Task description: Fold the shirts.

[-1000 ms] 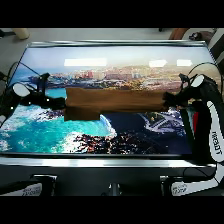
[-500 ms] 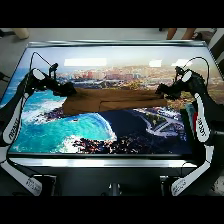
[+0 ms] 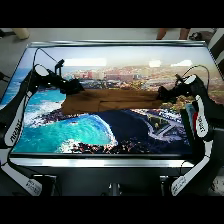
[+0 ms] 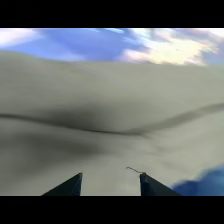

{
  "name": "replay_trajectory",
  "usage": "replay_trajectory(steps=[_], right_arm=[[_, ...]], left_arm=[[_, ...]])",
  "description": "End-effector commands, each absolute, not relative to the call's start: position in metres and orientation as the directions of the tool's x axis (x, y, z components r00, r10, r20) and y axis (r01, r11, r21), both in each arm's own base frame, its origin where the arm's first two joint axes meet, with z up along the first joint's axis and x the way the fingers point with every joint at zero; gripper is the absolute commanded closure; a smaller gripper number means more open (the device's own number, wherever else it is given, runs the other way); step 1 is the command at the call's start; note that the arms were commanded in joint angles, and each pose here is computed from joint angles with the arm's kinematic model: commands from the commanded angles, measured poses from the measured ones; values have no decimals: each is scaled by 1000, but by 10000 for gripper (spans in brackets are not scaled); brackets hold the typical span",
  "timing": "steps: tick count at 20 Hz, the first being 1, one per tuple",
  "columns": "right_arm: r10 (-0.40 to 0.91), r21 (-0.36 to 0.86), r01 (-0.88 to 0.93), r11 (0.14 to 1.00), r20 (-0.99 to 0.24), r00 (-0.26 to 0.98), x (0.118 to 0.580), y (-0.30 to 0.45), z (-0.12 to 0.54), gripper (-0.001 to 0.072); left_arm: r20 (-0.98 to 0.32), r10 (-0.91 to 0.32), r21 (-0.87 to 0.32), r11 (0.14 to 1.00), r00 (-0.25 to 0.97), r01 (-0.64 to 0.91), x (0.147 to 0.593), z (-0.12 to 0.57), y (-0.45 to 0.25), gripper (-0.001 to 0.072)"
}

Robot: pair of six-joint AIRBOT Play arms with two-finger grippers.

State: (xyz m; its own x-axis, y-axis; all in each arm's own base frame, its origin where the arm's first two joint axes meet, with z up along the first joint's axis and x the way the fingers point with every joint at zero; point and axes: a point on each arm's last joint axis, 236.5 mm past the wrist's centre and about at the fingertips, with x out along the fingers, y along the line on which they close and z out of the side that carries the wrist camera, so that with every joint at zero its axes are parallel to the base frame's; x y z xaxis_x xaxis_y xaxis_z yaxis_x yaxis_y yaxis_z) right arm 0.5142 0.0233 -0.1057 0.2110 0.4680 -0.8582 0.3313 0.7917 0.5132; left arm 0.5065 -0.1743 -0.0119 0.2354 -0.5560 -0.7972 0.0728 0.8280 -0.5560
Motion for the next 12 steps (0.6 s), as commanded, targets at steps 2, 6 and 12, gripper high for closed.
replay_trajectory(steps=[2,6,12], right_arm=[[599,645,246,723,-763,242,518,60,-61,688],[616,652,75,755,-743,263,483,71,50,688],[624,617,-120,778,-738,256,384,90,179,686]], left_arm=[[-766,-602,-581,799,226,155,494,-10,-255,561],[-728,-645,-634,763,233,130,484,-37,-338,678],[-535,-833,-844,536,143,-37,412,-63,-497,679]])
